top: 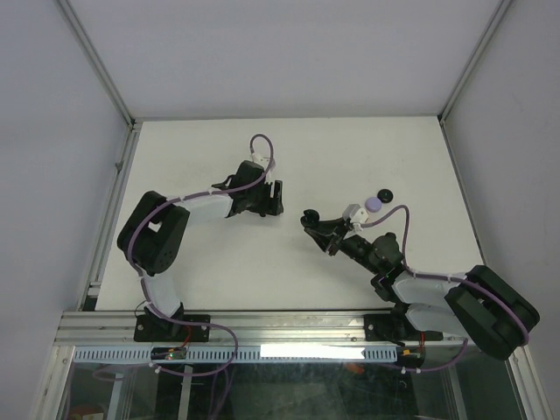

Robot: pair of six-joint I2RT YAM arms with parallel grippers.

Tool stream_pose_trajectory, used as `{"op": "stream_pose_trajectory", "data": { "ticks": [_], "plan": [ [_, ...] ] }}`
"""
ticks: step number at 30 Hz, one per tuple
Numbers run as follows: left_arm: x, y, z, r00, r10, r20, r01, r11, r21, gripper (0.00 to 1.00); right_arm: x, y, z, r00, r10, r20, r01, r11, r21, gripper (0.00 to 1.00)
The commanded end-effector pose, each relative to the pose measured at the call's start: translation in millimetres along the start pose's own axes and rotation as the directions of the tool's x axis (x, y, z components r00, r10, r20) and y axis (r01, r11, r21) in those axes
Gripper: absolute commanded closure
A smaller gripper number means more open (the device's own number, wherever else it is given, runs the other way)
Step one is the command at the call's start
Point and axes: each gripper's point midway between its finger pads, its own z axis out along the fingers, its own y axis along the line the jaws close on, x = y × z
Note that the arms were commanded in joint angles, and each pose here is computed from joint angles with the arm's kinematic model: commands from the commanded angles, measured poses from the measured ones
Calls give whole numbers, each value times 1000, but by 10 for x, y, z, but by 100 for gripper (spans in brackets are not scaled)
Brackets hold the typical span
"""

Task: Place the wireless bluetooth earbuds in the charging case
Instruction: Pick up the earbud from the center of the board.

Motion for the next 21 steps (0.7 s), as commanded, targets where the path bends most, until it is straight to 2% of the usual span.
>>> {"op": "stream_pose_trajectory", "data": {
  "ticks": [1, 8, 18, 21],
  "plan": [
    [-99, -94, -14, 1000, 8, 0, -8, 999, 46, 31, -194, -23, 61, 998, -13, 69, 12, 1000, 11, 100],
    [105, -41, -169, 997, -56, -47, 56, 998, 11, 31, -202, -14, 62, 998, -13, 69, 13, 1000, 8, 100],
    [184, 22, -330, 992, -107, -66, 104, 993, -47, 31, -208, -6, 63, 998, -12, 70, 12, 1000, 3, 100],
    [154, 34, -336, 993, -98, -58, 95, 994, -61, 34, -206, -5, 66, 998, -12, 69, 12, 1000, 2, 100]
  ]
}}
